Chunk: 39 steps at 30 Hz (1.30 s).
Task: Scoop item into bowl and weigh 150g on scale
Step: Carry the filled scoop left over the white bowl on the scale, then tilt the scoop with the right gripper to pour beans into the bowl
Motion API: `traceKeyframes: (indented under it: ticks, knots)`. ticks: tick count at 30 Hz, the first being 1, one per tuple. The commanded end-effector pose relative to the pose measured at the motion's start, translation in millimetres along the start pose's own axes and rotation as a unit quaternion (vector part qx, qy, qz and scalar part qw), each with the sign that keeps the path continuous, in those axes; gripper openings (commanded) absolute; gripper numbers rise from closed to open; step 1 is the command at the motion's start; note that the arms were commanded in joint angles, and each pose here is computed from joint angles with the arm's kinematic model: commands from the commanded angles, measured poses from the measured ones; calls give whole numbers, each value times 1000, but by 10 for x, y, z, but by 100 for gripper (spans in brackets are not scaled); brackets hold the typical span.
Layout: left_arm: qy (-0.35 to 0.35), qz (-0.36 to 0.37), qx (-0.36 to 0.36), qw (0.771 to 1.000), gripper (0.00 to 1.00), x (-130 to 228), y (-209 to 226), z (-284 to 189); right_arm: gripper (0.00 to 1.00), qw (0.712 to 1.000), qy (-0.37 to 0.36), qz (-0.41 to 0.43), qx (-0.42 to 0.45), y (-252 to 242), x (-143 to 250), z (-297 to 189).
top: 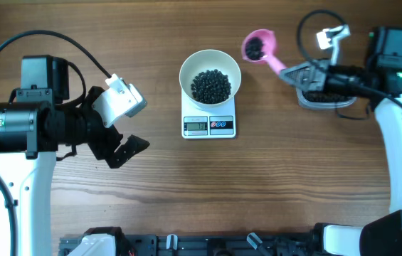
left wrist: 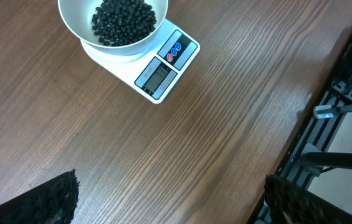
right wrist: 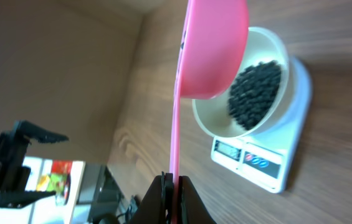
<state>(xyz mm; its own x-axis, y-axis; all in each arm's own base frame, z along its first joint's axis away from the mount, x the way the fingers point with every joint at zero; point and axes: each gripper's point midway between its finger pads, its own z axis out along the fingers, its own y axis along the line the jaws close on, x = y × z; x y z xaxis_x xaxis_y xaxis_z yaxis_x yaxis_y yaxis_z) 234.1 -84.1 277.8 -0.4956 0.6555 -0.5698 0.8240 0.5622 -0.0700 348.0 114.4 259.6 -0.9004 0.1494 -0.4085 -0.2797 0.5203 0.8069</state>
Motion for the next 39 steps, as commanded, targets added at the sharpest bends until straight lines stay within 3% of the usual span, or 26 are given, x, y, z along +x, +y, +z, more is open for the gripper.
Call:
traceKeyframes:
  ticks: [1, 12, 21, 28, 39]
  knots:
    - [-9, 8, -7, 1000, 100, -35, -7, -57, 4, 999, 15, -16, 27, 70, 81, 136]
    - [-9, 8, -7, 1000, 100, -35, -7, -57, 5, 987, 64, -76, 124, 28, 334, 535]
    - [-9, 8, -7, 1000, 100, -35, -7, -57, 4, 949, 71, -162, 260, -159, 388, 693]
    - [-9, 8, -7, 1000, 100, -35, -7, -57, 4, 927, 52, -243, 281, -114, 242, 843]
    - [-9, 8, -7, 1000, 100, -35, -7, -57, 4, 909, 61, -287, 296, -140, 230, 904]
